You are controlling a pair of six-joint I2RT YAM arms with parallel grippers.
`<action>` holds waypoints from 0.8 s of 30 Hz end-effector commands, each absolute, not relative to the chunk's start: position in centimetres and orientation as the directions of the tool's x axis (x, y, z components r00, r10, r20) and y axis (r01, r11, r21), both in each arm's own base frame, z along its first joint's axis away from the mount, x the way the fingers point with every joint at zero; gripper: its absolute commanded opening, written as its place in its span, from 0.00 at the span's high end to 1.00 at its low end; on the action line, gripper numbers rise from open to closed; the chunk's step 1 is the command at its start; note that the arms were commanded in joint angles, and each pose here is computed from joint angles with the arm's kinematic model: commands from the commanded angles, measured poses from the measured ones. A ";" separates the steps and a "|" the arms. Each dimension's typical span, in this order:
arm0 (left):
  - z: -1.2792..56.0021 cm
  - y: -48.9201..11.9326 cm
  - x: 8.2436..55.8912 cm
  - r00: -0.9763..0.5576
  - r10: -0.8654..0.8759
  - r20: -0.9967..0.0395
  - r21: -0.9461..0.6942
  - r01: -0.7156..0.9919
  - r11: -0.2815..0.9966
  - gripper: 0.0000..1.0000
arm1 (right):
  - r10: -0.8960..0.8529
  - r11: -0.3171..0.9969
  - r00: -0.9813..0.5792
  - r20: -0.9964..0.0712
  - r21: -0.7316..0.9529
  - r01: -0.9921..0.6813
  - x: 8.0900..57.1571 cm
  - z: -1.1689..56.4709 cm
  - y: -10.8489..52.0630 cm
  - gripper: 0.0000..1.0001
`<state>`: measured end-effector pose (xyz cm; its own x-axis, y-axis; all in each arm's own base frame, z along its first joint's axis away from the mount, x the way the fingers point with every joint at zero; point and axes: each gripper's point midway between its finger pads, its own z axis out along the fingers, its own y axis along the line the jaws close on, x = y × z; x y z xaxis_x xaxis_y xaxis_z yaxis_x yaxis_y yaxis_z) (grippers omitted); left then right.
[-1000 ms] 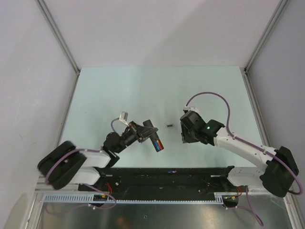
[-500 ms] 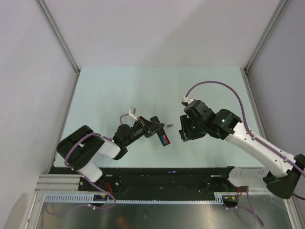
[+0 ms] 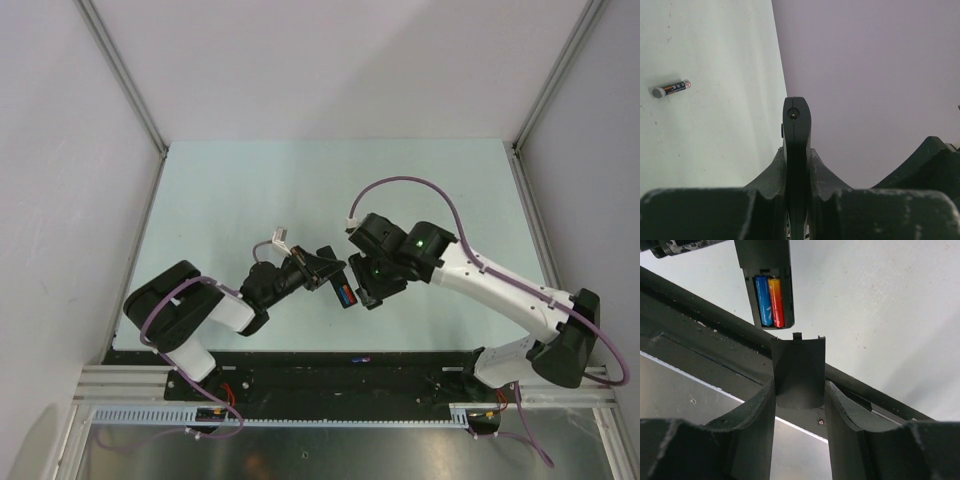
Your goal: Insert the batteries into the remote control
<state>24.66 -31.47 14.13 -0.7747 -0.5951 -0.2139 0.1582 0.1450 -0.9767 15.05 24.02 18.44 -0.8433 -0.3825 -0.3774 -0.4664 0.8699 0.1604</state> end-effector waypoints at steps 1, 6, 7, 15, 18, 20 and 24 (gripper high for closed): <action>24.3 -30.7 23.5 -0.688 -0.667 -0.287 -0.879 0.465 -0.101 1.00 | -0.400 0.838 -0.820 -0.409 0.199 -0.508 15.7 19.7 26.2 1.00; 24.3 -30.7 23.2 -0.692 -0.662 -0.286 -0.880 0.463 -0.105 1.00 | -0.420 0.832 -0.813 -0.403 0.186 -0.522 16.6 19.2 27.5 1.00; 24.3 -30.7 23.1 -0.694 -0.660 -0.286 -0.880 0.463 -0.106 1.00 | -0.427 0.823 -0.816 -0.389 0.206 -0.529 16.2 19.1 27.8 1.00; 24.8 -30.5 22.6 -0.681 -0.665 -0.306 -0.866 0.489 -0.102 1.00 | -0.453 0.816 -0.814 -0.364 0.198 -0.543 16.6 18.0 28.7 1.00; 25.0 -30.4 22.4 -0.675 -0.669 -0.310 -0.863 0.496 -0.100 1.00 | -0.455 0.817 -0.814 -0.360 0.196 -0.543 16.8 17.7 28.8 1.00; 25.2 -30.4 22.3 -0.673 -0.670 -0.314 -0.859 0.502 -0.102 1.00 | -0.455 0.816 -0.816 -0.357 0.199 -0.542 16.8 17.7 28.9 1.00; 25.3 -30.3 22.2 -0.662 -0.675 -0.325 -0.852 0.515 -0.095 1.00 | -0.451 0.814 -0.816 -0.361 0.209 -0.542 16.9 17.7 29.2 1.00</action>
<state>23.59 -31.65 15.23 -0.7714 -0.5826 -0.2557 0.2131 0.1422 -0.9666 16.36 27.87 16.37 -0.8357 -0.4481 -0.3177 -0.5164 0.8380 0.1763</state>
